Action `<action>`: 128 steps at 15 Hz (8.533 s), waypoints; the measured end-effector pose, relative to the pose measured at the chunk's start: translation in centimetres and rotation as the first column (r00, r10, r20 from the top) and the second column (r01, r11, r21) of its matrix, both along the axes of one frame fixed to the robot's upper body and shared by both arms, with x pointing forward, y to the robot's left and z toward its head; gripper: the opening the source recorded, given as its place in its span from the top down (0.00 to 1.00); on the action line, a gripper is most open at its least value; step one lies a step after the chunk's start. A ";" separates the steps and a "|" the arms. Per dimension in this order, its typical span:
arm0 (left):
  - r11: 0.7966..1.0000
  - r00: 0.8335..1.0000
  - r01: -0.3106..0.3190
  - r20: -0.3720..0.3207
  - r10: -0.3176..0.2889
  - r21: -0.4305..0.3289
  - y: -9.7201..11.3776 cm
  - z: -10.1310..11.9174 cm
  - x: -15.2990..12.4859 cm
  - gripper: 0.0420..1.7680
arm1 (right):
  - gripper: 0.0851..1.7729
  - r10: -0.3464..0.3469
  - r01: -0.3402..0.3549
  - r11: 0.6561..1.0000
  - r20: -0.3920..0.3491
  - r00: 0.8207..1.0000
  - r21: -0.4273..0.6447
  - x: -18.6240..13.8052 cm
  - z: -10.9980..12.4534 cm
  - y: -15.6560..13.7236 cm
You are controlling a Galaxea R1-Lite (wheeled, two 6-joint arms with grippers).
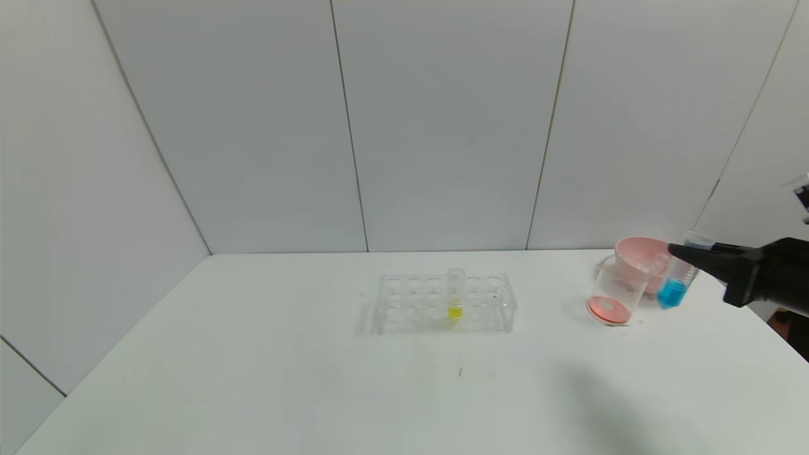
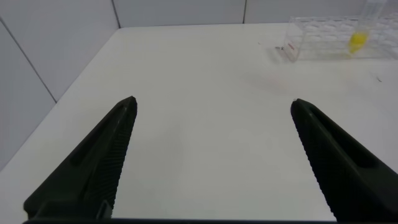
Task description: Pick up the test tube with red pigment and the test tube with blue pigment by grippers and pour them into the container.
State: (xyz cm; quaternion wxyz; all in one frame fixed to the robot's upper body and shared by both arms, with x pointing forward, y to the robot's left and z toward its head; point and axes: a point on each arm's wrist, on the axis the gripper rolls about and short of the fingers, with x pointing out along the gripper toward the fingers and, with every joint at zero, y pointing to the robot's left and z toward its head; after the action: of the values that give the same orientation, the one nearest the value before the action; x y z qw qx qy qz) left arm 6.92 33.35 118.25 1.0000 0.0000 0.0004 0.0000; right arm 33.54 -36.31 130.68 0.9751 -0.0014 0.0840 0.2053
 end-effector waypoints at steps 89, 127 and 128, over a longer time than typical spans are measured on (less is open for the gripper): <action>1.000 1.000 0.000 0.000 0.000 0.000 0.0 0.0 0.0 0.00 | 0.75 -0.264 -0.505 -0.262 -0.443 0.857 -0.822 16.3 1.8 6.3; 1.000 1.000 0.000 0.000 0.000 0.000 0.0 0.0 0.0 0.00 | 0.75 -0.376 0.370 0.926 0.090 0.922 0.076 6.3 0.0 2.8; 1.000 1.000 0.000 0.000 0.000 0.000 0.0 0.0 0.0 0.00 | 0.75 -0.383 0.378 0.923 0.085 0.920 0.070 6.1 -0.3 2.6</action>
State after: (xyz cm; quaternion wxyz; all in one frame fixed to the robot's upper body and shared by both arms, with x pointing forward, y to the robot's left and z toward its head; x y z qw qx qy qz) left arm 6.92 33.35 118.25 1.0000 0.0000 0.0004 0.0000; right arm 39.60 -33.69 130.42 0.9990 0.0303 0.0300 0.0139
